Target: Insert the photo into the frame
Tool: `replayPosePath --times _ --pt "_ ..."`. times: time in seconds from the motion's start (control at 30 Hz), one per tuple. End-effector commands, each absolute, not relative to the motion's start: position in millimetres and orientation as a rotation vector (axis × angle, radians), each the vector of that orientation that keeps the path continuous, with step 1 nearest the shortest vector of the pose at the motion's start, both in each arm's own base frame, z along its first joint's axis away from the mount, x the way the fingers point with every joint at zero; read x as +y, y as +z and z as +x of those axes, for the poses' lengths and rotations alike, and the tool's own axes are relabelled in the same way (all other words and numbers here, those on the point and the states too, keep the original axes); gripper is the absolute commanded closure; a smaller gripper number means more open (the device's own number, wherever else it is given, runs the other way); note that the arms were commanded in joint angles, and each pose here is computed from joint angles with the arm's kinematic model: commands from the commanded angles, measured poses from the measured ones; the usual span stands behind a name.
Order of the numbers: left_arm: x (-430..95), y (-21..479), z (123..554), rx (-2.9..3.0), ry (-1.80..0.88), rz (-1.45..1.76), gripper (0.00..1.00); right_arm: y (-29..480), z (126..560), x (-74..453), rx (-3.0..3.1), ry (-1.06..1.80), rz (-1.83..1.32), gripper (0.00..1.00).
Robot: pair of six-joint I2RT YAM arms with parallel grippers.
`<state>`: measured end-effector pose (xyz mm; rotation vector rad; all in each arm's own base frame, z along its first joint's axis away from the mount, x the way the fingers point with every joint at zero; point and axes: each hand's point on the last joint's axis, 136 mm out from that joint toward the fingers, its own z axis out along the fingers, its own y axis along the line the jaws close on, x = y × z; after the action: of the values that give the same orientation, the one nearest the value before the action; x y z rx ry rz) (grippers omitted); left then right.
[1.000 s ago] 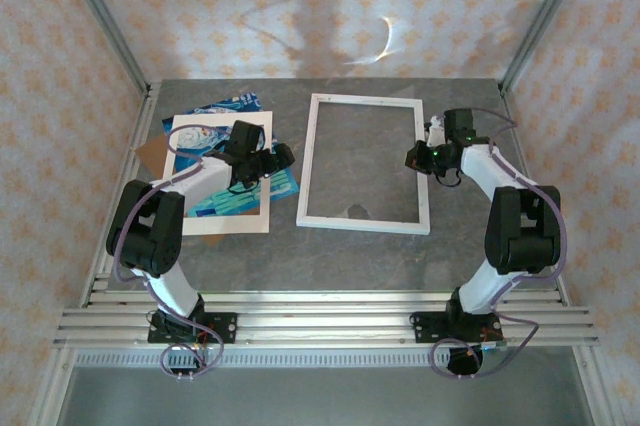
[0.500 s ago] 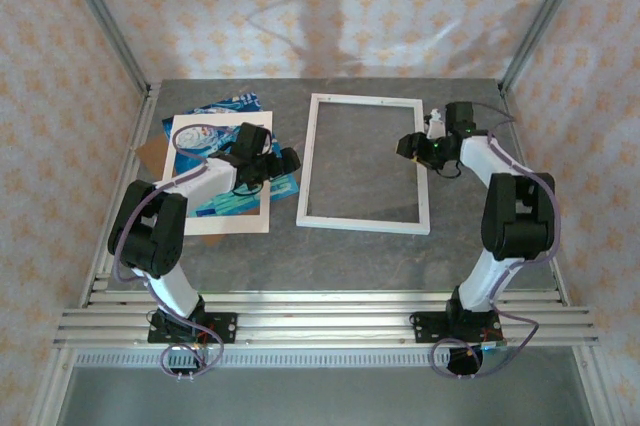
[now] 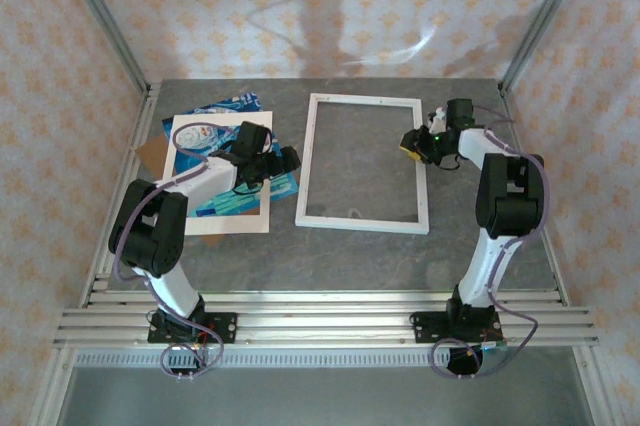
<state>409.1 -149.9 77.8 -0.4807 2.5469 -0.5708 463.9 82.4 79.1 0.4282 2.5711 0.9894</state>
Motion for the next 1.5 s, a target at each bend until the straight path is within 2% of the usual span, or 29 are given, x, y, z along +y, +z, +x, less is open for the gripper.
replayPosePath --times 0.0,0.1,0.13,0.6,1.07,1.23,1.47 --pt "-150 79 414 2.550 -0.543 -0.460 0.00 99 475 92 2.505 1.088 0.401 0.79" --pt "-151 80 416 2.541 -0.547 -0.461 0.00 111 470 90 2.501 1.065 0.380 0.99" --pt "-151 81 416 2.539 -0.548 -0.460 0.00 118 468 90 2.495 1.058 0.372 1.00" --pt "-141 97 429 2.461 -0.598 -0.499 0.00 252 449 119 2.269 1.161 0.232 1.00" --pt "-93 105 424 2.361 -0.619 -0.650 0.00 365 458 214 2.050 1.376 -0.021 1.00" --pt "-79 105 421 2.342 -0.611 -0.691 0.00 365 471 231 2.011 1.434 0.006 1.00" --pt "-71 106 420 2.342 -0.586 -0.692 0.00 301 488 222 2.087 1.450 0.167 1.00"
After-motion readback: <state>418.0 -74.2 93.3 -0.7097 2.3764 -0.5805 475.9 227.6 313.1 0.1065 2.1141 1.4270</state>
